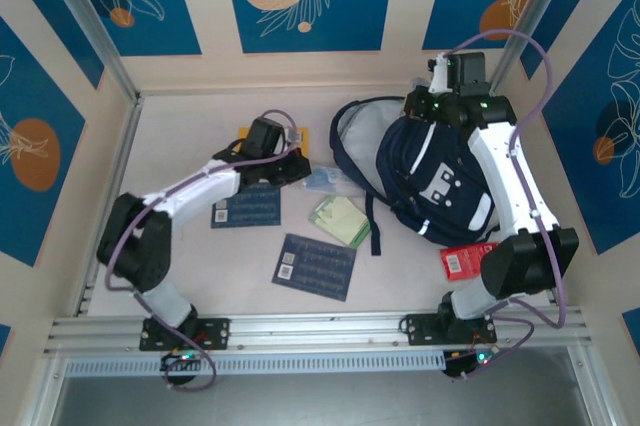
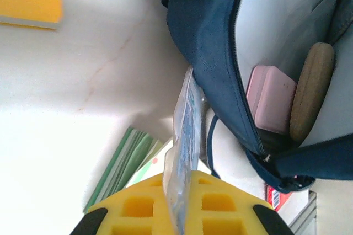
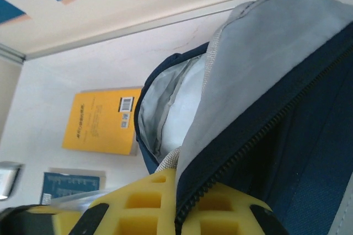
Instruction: Pack the student bag
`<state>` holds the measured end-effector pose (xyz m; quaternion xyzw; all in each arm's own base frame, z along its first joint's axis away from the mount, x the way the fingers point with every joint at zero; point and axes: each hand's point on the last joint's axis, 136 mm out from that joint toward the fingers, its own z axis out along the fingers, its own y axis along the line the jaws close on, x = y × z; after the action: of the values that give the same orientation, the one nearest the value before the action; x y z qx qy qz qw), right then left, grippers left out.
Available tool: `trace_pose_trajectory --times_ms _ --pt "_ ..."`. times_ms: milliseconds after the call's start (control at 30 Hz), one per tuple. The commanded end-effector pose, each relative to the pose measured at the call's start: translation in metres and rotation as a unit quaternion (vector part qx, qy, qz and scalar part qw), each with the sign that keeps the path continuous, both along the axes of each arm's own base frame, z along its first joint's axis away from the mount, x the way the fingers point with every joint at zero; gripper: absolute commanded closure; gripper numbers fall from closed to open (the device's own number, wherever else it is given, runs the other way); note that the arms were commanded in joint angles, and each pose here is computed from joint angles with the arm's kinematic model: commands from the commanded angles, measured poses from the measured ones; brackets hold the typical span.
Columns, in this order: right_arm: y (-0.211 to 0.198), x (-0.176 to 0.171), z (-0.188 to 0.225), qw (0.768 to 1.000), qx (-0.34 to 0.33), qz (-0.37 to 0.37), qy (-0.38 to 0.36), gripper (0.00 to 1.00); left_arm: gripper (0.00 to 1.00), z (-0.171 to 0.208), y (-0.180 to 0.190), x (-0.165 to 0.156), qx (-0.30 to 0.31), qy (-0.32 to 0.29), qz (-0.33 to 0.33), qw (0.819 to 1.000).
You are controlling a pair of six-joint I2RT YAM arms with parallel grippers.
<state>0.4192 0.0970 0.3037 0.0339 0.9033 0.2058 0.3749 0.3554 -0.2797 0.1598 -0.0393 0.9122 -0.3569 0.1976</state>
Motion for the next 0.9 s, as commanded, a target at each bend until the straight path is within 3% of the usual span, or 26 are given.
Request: trace_pose_trajectory --times_ms 0,167,300,500,667,867 --pt "0.012 0.007 0.025 0.996 -0.043 0.047 -0.055 1.0 1.0 0.027 0.039 -0.007 0.049 -0.04 0.022 0.998" --pt "0.042 0.023 0.051 0.985 -0.082 0.088 -0.127 1.0 1.0 0.059 0.076 -0.021 0.057 -0.07 0.056 0.994" --pt "0.066 0.043 0.057 0.976 -0.113 0.122 -0.14 1.0 1.0 0.089 0.11 -0.035 0.055 -0.097 0.094 0.989" --pt "0.156 0.031 0.054 0.941 -0.14 0.275 -0.142 1.0 1.0 0.137 0.16 -0.056 0.104 -0.18 0.156 0.966" --pt "0.197 0.003 0.054 0.91 -0.145 0.352 -0.165 1.0 1.0 0.15 0.163 -0.06 0.104 -0.198 0.152 0.963" --pt "0.171 -0.015 0.071 0.906 -0.161 0.346 -0.185 1.0 1.0 0.154 0.143 -0.054 0.062 -0.201 0.121 0.97"
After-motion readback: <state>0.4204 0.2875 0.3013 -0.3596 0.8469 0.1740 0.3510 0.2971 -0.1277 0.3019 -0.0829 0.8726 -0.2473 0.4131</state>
